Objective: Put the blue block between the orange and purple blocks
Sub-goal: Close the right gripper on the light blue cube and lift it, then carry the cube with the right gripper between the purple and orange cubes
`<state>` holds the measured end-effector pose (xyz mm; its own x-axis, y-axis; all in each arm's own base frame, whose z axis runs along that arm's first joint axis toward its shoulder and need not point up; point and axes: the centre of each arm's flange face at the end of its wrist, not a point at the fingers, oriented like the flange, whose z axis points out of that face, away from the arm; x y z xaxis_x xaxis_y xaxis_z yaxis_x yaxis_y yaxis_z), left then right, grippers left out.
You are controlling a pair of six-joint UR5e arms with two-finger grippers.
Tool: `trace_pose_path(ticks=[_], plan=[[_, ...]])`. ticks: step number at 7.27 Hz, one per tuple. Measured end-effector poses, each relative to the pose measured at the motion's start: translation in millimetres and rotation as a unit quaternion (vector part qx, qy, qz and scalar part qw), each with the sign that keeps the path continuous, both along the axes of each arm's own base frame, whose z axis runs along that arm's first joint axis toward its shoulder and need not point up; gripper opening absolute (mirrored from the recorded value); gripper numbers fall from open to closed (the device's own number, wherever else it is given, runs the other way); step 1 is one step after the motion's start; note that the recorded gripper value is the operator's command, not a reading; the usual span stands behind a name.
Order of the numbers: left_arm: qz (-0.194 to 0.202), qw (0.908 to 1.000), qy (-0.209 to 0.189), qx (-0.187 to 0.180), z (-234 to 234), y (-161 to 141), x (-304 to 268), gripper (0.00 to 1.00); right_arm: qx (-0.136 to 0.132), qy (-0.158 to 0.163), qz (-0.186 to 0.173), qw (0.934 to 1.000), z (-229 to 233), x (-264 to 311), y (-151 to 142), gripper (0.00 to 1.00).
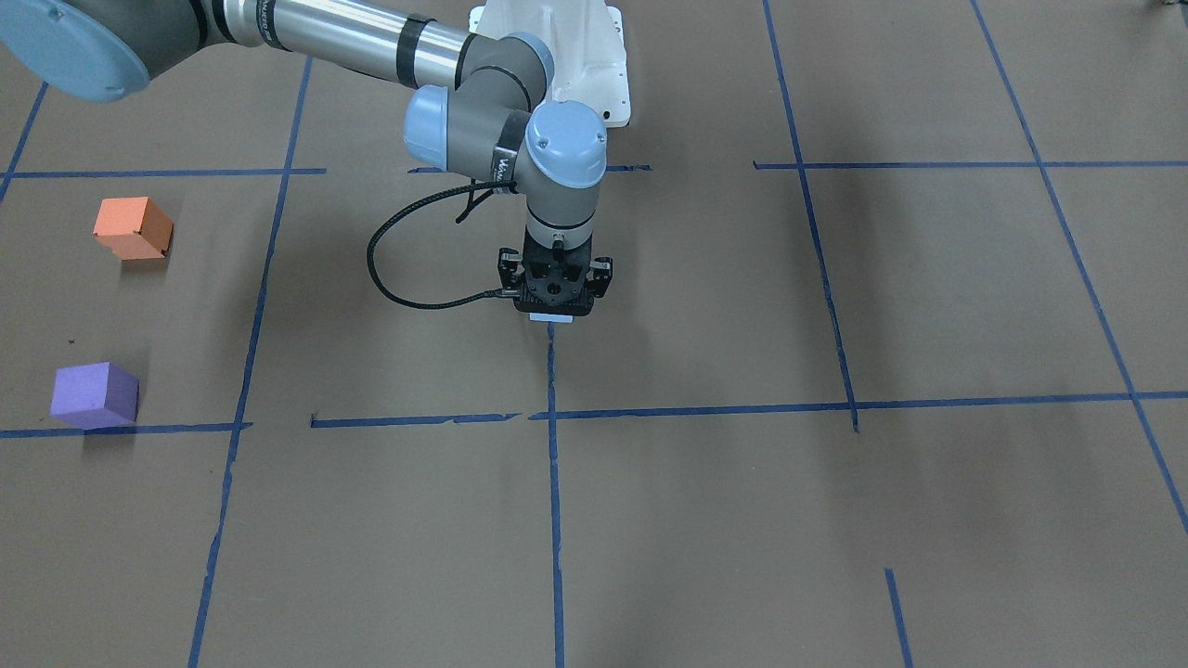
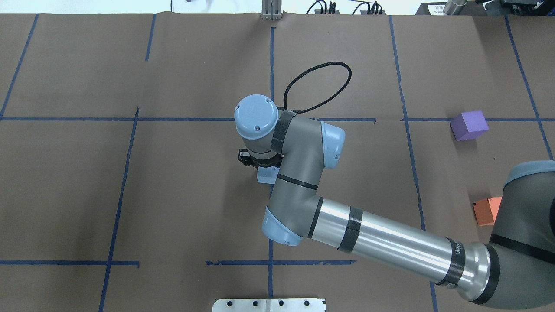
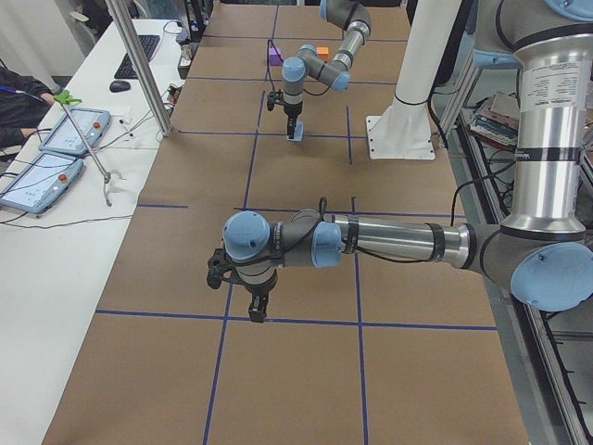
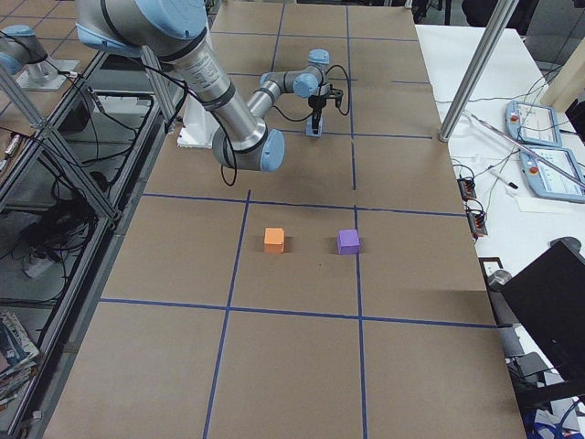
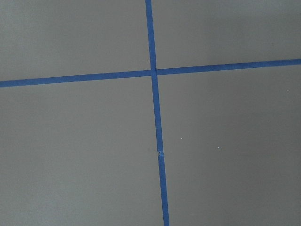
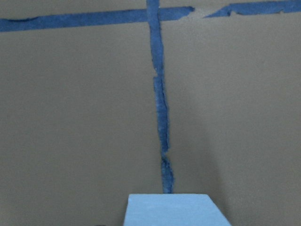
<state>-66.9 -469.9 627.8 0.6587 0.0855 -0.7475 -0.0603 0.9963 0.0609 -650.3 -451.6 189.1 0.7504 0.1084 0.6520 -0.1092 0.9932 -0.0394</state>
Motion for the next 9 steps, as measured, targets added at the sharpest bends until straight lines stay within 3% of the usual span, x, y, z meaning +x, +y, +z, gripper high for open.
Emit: trace_pose_path(ticks=[3,4,7,9], plan=[[-0.001,1.0,0.0,0.002,5,-1,0,1.0,-0.011,-0.02,0.004,0.9997,24,72,-44,0.22],[-0.001,1.0,0.0,0.005,6,-2,0,1.0,-0.002,-0.021,-0.005,0.9998,53,119,-61,0.22],[-0.002,1.0,0.0,0.006,6,-2,0,1.0,0.049,-0.009,-0.075,0.996,178,289,-93,0.25],[-0.002,1.0,0.0,0.007,5,-3,0,1.0,0.058,0.007,-0.102,0.9931,262,380,-74,0.25]])
